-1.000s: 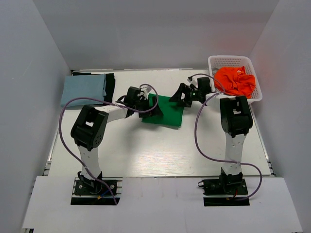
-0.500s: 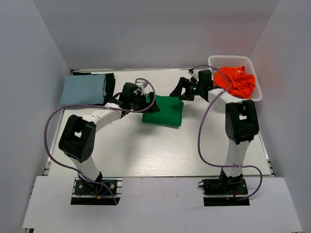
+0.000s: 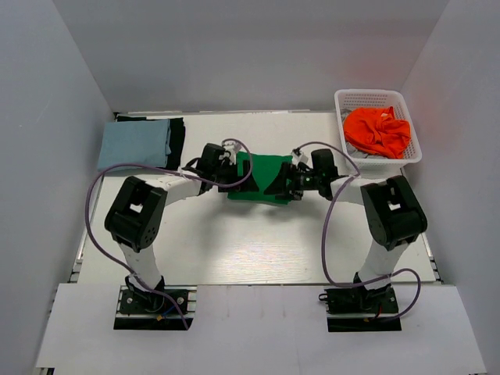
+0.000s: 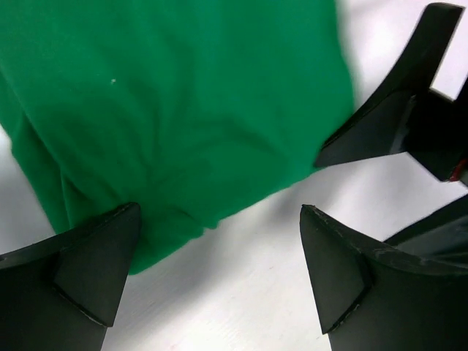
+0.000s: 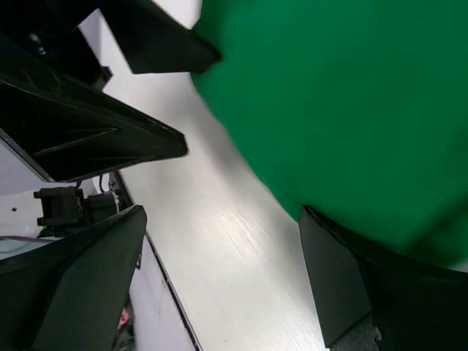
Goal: Fold and stack the t-shirts
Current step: Smooth out wrinkles on the folded tshirt
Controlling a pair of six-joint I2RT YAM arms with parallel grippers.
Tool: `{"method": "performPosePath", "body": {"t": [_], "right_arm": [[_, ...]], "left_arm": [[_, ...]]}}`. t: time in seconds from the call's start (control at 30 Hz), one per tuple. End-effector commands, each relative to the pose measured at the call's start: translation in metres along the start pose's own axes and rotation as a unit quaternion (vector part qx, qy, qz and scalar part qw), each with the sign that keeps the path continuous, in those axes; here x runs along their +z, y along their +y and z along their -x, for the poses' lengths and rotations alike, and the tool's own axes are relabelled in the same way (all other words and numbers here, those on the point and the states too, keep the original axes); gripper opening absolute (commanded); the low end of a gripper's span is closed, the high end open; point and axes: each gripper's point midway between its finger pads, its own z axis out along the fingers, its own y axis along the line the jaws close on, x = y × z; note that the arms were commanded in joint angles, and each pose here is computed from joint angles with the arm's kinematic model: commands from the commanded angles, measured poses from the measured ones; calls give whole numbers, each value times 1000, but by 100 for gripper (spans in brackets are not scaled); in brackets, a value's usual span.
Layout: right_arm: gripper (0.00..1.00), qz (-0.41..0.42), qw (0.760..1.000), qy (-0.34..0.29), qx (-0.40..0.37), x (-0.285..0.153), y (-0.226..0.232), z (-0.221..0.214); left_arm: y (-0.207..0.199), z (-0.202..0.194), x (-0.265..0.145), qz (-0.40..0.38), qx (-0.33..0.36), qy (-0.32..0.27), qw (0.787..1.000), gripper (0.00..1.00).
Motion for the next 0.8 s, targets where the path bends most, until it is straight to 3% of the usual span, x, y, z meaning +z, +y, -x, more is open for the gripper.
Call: {"method": "performPosePath", "body": {"t": [0.0,0.2,0.27,0.4,0.53,0.7,0.77], "right_arm": [[90,-4,999,-8,33,3,-24,-7],[90,-96,994,-20,53,-7,-69,-15],[90,-92,995,-23,36,-10,-60,-10],[90,-72,997,-27,-17,-22,-26,4],[90,-69,993,-65,-72,-49,6,13],[90,-88,987,-93,-93,-75,21,7],[90,-85,986,-99,-105,-83,31,4]], "left_arm": [[15,-21,2,7,-33,21,999,100],[31,-43,0,37,-51,41,997,100],[30,-41,-5,42,-44,36,998,100],[4,0,-29,44,0,-15,999,100],[-10,27,-53,52,22,-60,997,100],[22,39,-59,131,14,-80,988,100],[33,37,-48,153,6,-59,986,100]]}}
